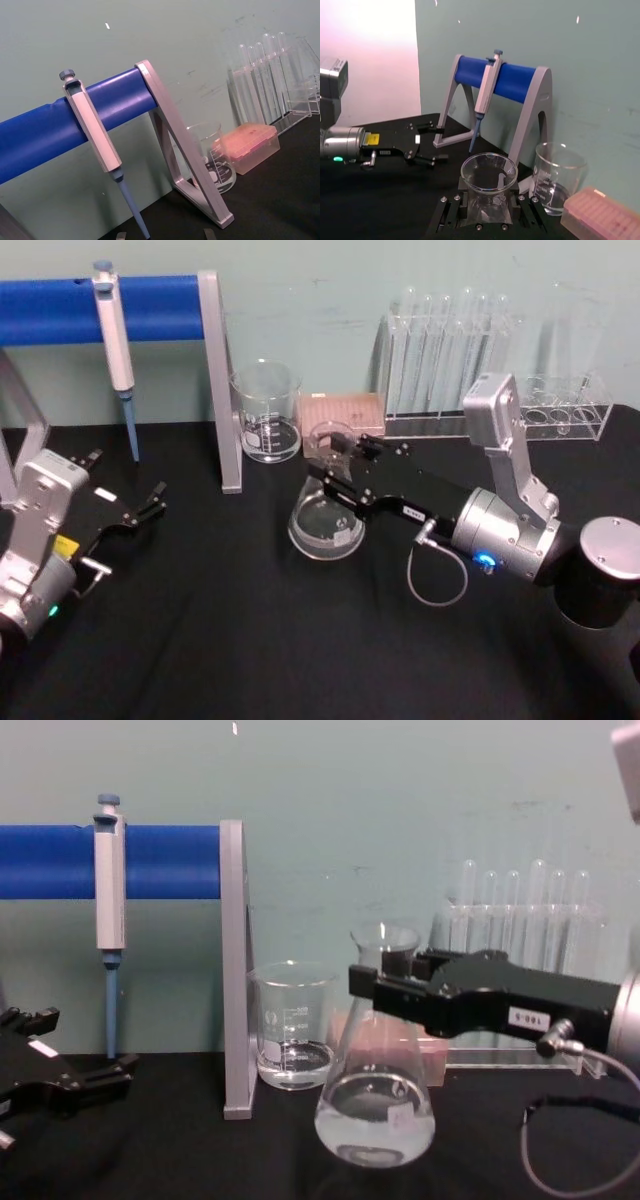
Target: Grasp the erlenmeyer flask with one hand, shake it three times, then place it back.
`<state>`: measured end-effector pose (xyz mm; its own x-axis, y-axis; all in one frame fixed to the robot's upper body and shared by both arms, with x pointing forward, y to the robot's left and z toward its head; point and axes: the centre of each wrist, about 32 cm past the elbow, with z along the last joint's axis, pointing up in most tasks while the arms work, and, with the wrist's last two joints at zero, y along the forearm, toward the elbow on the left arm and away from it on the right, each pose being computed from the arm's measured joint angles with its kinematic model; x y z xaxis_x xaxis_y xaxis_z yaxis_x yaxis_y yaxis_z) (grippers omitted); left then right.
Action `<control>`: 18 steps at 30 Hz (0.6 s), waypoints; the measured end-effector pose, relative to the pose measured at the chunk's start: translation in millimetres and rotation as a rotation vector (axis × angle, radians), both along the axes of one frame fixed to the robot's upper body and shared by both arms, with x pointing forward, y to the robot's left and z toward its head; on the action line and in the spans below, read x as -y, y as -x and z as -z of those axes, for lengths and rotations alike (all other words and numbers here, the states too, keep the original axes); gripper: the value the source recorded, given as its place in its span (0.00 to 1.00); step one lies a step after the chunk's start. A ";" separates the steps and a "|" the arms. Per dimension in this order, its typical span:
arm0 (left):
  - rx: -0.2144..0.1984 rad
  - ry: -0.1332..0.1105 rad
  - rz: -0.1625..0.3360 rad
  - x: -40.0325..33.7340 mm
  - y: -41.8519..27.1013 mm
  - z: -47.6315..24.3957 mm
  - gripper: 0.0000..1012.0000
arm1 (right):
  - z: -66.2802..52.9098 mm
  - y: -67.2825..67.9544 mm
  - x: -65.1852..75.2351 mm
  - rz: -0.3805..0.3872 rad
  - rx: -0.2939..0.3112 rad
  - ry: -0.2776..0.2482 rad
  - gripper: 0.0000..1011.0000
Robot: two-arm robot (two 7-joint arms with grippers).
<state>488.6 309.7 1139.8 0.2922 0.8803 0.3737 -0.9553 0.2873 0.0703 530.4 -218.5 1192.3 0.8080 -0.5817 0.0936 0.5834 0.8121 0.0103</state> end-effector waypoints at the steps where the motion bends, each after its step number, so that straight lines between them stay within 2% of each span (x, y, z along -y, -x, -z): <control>1: 0.000 0.000 0.000 0.0 0.0 0.0 0.99 | 0.7 0.0 0.2 0.000 -0.002 0.002 0.45; 18: 0.000 0.000 0.000 0.0 0.0 0.0 0.99 | 17.7 1.3 6.7 -0.007 -0.050 0.040 0.45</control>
